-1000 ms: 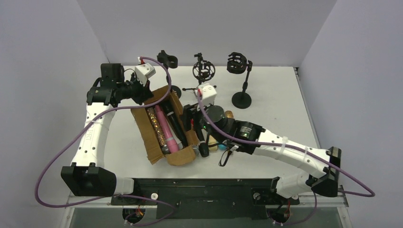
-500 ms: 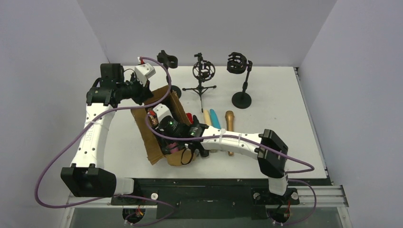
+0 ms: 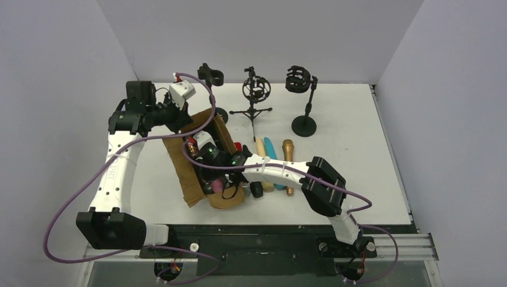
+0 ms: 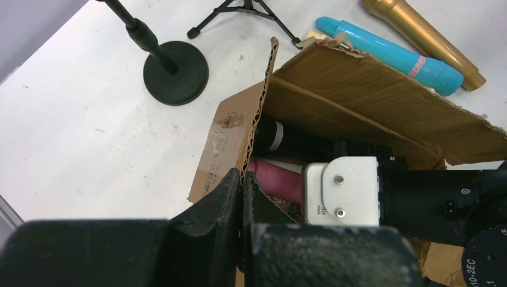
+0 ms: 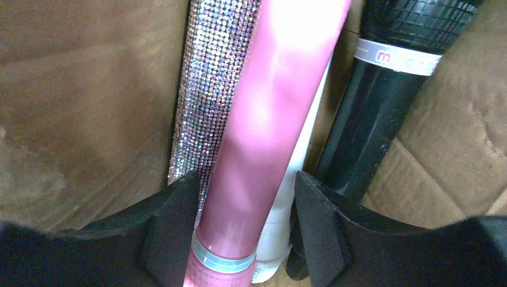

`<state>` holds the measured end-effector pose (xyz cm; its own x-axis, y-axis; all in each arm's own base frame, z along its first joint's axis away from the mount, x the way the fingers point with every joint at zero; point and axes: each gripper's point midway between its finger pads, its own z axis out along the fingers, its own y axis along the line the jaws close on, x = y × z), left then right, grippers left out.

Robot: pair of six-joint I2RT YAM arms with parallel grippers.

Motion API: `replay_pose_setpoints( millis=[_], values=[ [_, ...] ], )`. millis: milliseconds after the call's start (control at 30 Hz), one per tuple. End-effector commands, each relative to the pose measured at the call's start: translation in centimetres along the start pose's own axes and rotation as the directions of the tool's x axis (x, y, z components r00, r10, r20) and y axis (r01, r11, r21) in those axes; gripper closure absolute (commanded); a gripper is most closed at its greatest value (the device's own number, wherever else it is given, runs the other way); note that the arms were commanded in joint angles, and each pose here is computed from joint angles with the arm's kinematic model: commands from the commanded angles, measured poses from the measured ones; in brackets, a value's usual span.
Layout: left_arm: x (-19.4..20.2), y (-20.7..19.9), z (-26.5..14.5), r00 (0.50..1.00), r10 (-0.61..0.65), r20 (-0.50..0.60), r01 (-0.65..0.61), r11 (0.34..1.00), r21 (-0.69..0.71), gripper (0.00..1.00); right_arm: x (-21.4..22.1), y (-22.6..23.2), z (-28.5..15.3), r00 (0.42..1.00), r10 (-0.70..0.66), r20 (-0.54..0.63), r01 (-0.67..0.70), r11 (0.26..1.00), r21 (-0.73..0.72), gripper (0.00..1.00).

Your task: Attach the microphones to the stand

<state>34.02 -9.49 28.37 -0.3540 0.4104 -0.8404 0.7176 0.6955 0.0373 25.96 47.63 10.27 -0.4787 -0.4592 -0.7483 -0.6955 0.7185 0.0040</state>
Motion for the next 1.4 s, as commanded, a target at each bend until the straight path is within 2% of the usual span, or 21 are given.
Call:
replay_pose_setpoints(
  millis=[0, 200, 433, 667, 800, 833, 933, 1000, 1133, 1267, 1367],
  values=[
    [-2.7, -0.7, -1.3, 0.993, 0.067, 0.097, -0.067, 0.998, 0.000, 1.00, -0.6, 1.1, 0.4, 1.000, 0.017, 0.013, -0.016, 0.999, -0.037, 0.50],
    [-2.7, -0.6, -1.3, 0.993, 0.071, 0.094, -0.071, 0.997, -0.004, 1.00, -2.4, 1.4, -1.8, 0.998, 0.030, 0.061, -0.026, 0.998, -0.060, 0.77],
    [-2.3, -0.5, -1.4, 0.993, 0.087, 0.078, -0.086, 0.996, -0.015, 1.00, -7.0, 1.0, -8.8, 0.978, 0.085, 0.189, -0.063, 0.991, -0.120, 0.97],
    [-2.0, -0.4, -1.4, 0.993, 0.093, 0.068, -0.092, 0.996, -0.019, 1.00, -7.9, -2.2, -15.1, 0.943, 0.154, 0.295, -0.130, 0.986, -0.100, 1.00],
    [-1.9, -0.5, -1.4, 0.993, 0.095, 0.067, -0.094, 0.995, -0.018, 1.00, -5.1, -6.6, -17.0, 0.927, 0.203, 0.316, -0.209, 0.978, -0.017, 1.00],
    [-1.8, -0.5, -1.3, 0.993, 0.094, 0.066, -0.093, 0.996, -0.017, 1.00, -5.3, -8.5, -18.0, 0.907, 0.246, 0.343, -0.260, 0.965, -0.004, 1.00],
    [-1.8, -0.5, -1.3, 0.994, 0.092, 0.063, -0.092, 0.996, -0.015, 1.00, -2.1, -13.6, -18.6, 0.884, 0.306, 0.354, -0.358, 0.929, 0.090, 1.00],
    [-1.8, -0.5, -1.3, 0.994, 0.092, 0.065, -0.091, 0.996, -0.013, 1.00, 0.4, -18.4, -18.6, 0.862, 0.355, 0.362, -0.441, 0.877, 0.191, 1.00],
    [-1.9, -0.5, -1.3, 0.994, 0.091, 0.066, -0.091, 0.996, -0.012, 1.00, 6.9, -24.3, -17.5, 0.846, 0.428, 0.319, -0.524, 0.778, 0.346, 1.00],
    [-1.8, -0.6, -1.2, 0.994, 0.085, 0.065, -0.085, 0.996, -0.008, 1.00, 12.0, -27.0, -16.3, 0.839, 0.469, 0.275, -0.543, 0.705, 0.455, 1.00],
    [-1.6, -0.6, -1.1, 0.995, 0.081, 0.062, -0.081, 0.997, -0.006, 1.00, 14.2, -27.4, -15.2, 0.835, 0.493, 0.245, -0.546, 0.685, 0.482, 1.00]
  ],
)
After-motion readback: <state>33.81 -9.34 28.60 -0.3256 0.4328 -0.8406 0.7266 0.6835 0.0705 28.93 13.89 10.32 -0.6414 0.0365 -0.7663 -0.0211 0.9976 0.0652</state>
